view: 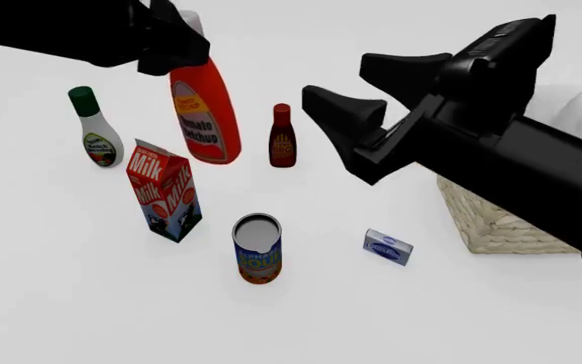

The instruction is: Pick the ketchup and place it in the basket.

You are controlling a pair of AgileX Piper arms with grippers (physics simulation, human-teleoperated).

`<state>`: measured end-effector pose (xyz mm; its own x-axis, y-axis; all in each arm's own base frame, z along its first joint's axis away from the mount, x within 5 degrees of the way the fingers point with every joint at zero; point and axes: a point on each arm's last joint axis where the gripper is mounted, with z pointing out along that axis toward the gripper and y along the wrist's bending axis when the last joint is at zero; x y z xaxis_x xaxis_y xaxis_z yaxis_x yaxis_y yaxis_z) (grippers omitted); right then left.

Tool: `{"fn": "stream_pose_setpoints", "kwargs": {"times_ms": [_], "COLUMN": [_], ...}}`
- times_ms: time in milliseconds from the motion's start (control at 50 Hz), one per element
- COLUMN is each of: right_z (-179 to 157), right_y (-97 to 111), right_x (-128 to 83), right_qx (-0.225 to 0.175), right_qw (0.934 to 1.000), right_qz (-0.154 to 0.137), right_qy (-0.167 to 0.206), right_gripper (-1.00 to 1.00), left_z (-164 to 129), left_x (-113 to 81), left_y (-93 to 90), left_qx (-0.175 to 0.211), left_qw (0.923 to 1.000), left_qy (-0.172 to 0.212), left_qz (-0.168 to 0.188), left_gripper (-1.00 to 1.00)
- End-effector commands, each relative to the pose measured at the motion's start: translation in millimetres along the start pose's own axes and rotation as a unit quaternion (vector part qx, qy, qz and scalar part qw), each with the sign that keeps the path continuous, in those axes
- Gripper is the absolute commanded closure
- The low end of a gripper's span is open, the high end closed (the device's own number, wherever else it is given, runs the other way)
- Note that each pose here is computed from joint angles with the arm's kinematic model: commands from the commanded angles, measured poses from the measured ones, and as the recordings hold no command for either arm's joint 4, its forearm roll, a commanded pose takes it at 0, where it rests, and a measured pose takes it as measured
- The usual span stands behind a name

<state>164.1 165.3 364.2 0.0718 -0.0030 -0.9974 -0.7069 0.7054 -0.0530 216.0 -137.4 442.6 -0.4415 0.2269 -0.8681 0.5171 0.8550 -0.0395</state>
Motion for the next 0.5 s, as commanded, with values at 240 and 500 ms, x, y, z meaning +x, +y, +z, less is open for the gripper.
{"fn": "stream_pose_setpoints", "kwargs": {"times_ms": [240,500], "right_z": [35.1,47.4], "right_y": [14.4,22.3], "right_x": [0.8,6.1], "right_qx": [-0.027,-0.039], "right_qw": [0.9996,0.9990], "right_qz": [0.007,0.019], "right_qy": [0.008,0.011], "right_gripper": [-1.00,-1.00], "left_z": [6.0,9.0], "left_x": [-1.0,-1.2], "left_y": [-10.5,-11.4], "left_qx": [0.017,0.018], "left_qw": [0.9998,0.9998], "left_qy": [0.005,0.007], "left_qz": [0.008,0.009], "left_gripper": [1.00,1.00]}}
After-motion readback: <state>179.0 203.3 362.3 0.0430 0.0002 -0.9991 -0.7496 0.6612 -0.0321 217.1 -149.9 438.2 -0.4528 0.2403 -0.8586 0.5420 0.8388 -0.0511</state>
